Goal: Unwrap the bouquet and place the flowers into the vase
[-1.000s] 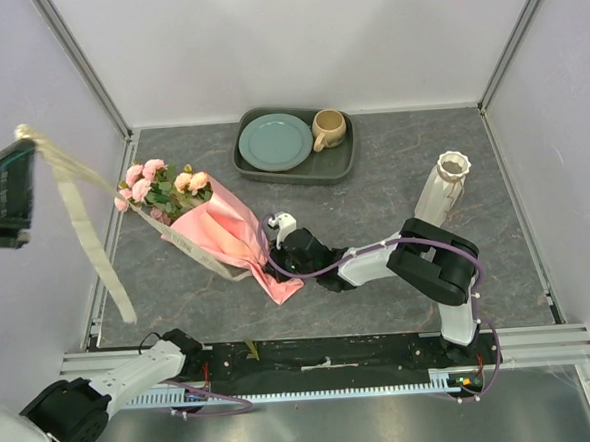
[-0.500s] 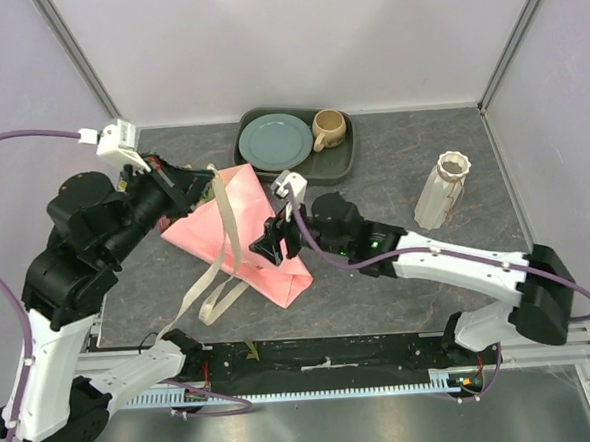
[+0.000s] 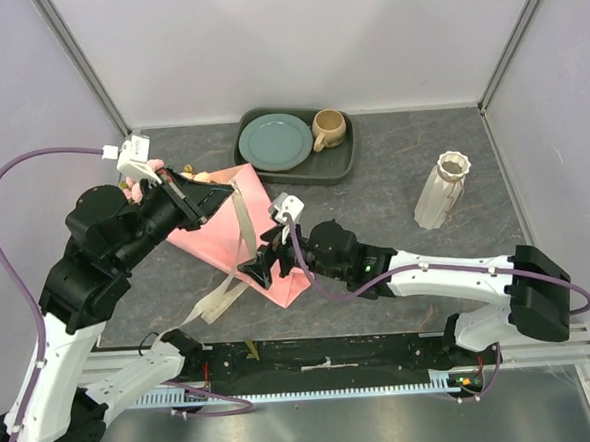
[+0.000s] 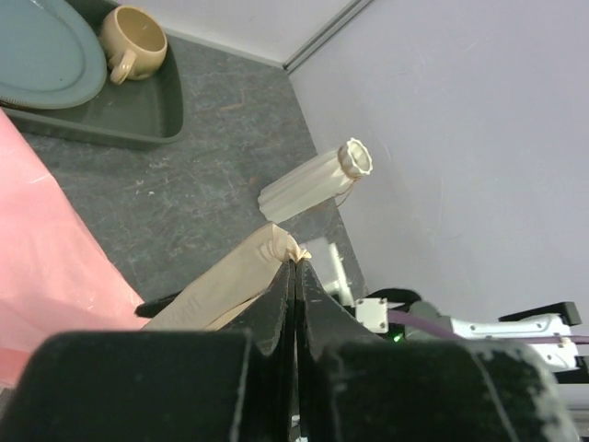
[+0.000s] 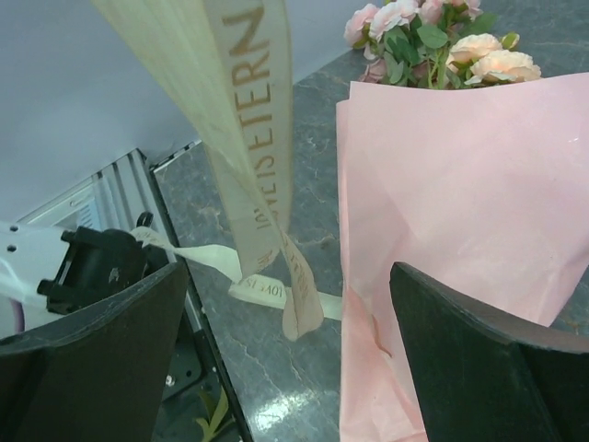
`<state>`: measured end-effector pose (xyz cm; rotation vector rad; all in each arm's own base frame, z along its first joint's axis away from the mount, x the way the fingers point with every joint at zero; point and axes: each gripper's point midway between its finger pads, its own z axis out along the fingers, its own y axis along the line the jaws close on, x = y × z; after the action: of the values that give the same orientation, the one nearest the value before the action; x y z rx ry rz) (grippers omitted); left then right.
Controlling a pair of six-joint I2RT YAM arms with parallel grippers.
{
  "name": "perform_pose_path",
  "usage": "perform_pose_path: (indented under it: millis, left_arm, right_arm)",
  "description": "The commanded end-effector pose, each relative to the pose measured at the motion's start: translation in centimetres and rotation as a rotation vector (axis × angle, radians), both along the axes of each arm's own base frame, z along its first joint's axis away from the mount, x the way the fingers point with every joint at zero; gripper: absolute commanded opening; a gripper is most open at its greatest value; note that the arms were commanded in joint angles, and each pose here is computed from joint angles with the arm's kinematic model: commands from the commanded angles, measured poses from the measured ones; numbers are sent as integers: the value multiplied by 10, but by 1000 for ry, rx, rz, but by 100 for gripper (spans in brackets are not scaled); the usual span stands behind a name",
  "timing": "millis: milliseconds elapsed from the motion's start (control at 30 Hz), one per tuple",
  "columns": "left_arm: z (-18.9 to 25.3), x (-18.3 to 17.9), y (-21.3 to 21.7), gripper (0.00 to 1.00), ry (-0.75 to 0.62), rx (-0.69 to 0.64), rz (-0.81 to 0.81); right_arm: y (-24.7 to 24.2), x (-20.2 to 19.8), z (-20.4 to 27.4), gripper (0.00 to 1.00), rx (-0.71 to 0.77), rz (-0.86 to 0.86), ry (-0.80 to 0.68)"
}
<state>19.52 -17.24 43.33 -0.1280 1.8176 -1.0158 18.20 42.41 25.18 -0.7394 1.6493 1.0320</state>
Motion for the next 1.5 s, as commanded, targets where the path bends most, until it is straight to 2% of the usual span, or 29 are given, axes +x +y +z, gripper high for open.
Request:
perform_pose_path:
  millis: [0, 100, 133, 200, 233, 400, 433, 467, 500, 567, 633, 733, 767, 833, 867, 933, 1067, 1133, 1233, 1300, 1333, 1367, 1467]
  left_arm:
    - [26, -10, -2, 2, -50, -102, -25]
    - [25, -9, 1, 2, -43, -112, -4]
    - [25, -9, 3, 2, -42, -117, 7]
    - [24, -7, 5, 2, -35, -125, 27]
    - [24, -7, 7, 2, -33, -129, 38]
    - [25, -8, 7, 2, -39, -147, 38]
    - [25, -7, 7, 2, -37, -148, 39]
    - [25, -7, 7, 2, -35, -152, 39]
    - [26, -7, 7, 2, -38, -158, 40]
    - [26, -8, 6, 2, -32, -171, 38]
    - [25, -7, 6, 2, -24, -184, 39]
    - [25, -10, 3, 2, -24, -199, 18]
    - [26, -11, 2, 2, -25, -204, 13]
    - [27, -14, 1, 2, -30, -212, -1]
    - [28, -16, 2, 2, -34, -217, -4]
    - [29, -19, 2, 2, -41, -219, -14]
    - [32, -29, 5, 2, -80, -216, -42]
    - [32, -37, 9, 2, -106, -211, -52]
    - [20, -43, 12, 3, -127, -178, -64]
    - [12, -51, 14, 18, -136, -170, -83]
    - [-2, -49, 12, 27, -126, -141, -91]
    - [-6, -53, 12, 41, -132, -133, -105]
    - [-31, -57, 9, 57, -120, -55, -147]
  right_arm:
    - [8, 15, 35, 98, 166, -182, -34]
    - [14, 7, 24, 98, 142, -297, 7]
    - [9, 10, 30, 98, 153, -411, 15]
    - [9, 9, 10, 97, 100, -507, 52]
    - [9, 4, 18, 97, 108, -558, 48]
    - [29, -15, 16, 96, 159, -551, 60]
    - [29, -12, 18, 94, 158, -587, 60]
    - [33, -10, -2, 92, 80, -615, 47]
    - [39, -9, 12, 91, 104, -641, 60]
    - [32, -4, 0, 89, 39, -751, 22]
    - [35, -9, 7, 86, 39, -793, -1]
    - [33, -5, 2, 78, 34, -863, -30]
    - [32, -4, 1, 67, 28, -879, -42]
    - [31, -3, 3, 52, 21, -885, -61]
    - [31, -2, 2, 38, 12, -884, -69]
    - [28, -1, 3, 30, 0, -893, -83]
    - [4, 2, 9, 0, -62, -912, -139]
    - [-17, 4, 25, 0, -63, -936, -154]
    - [-57, 7, 27, 0, -131, -975, -201]
    - [-93, 12, 42, 0, -123, -995, -193]
    - [-107, 15, 44, 0, -166, -990, -212]
    - [-134, 23, 58, 0, -160, -1019, -205]
    - [-204, 38, 91, 0, -229, -1108, -230]
